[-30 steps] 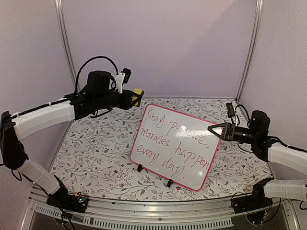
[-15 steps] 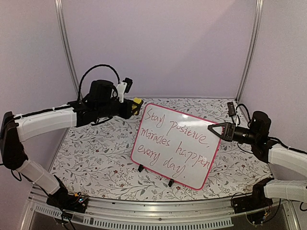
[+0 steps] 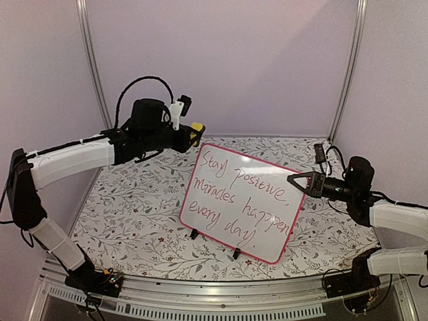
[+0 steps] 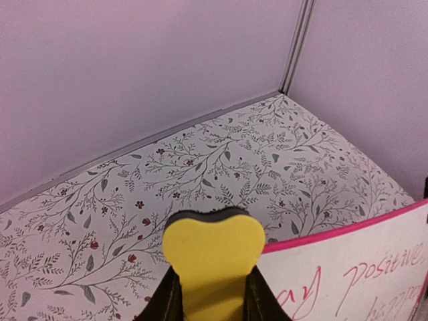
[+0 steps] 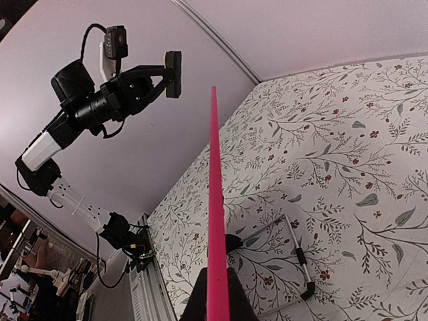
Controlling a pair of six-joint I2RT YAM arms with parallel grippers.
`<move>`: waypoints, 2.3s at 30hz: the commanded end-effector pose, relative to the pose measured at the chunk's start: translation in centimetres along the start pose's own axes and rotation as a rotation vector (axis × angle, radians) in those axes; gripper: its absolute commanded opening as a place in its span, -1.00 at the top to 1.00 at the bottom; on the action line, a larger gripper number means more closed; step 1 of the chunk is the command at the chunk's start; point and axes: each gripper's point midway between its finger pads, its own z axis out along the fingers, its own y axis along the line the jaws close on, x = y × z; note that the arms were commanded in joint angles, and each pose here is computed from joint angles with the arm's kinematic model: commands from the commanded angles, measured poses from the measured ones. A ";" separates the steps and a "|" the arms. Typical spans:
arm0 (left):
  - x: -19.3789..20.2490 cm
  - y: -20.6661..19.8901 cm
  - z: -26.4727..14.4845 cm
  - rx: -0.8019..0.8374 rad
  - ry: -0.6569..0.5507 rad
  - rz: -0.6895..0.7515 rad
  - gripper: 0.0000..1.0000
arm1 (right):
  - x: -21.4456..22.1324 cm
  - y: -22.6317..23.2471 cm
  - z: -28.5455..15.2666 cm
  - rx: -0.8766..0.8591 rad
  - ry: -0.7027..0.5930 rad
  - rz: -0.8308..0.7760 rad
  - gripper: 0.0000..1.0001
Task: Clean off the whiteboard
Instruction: Hold the whiteboard at the whiteboard stand, then erase the whiteboard.
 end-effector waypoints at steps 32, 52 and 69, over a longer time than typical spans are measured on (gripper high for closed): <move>9.0 -2.0 3.7 -0.058 0.225 0.112 1.00 | -1.2 0.6 0.2 0.011 -0.012 -0.037 1.00; 14.7 -2.2 2.6 -0.055 0.414 0.017 1.00 | -1.3 0.5 0.4 0.010 -0.006 -0.037 1.00; 15.2 -1.3 1.6 -0.068 0.419 -0.029 1.00 | -1.2 0.8 0.4 0.000 -0.003 -0.043 1.00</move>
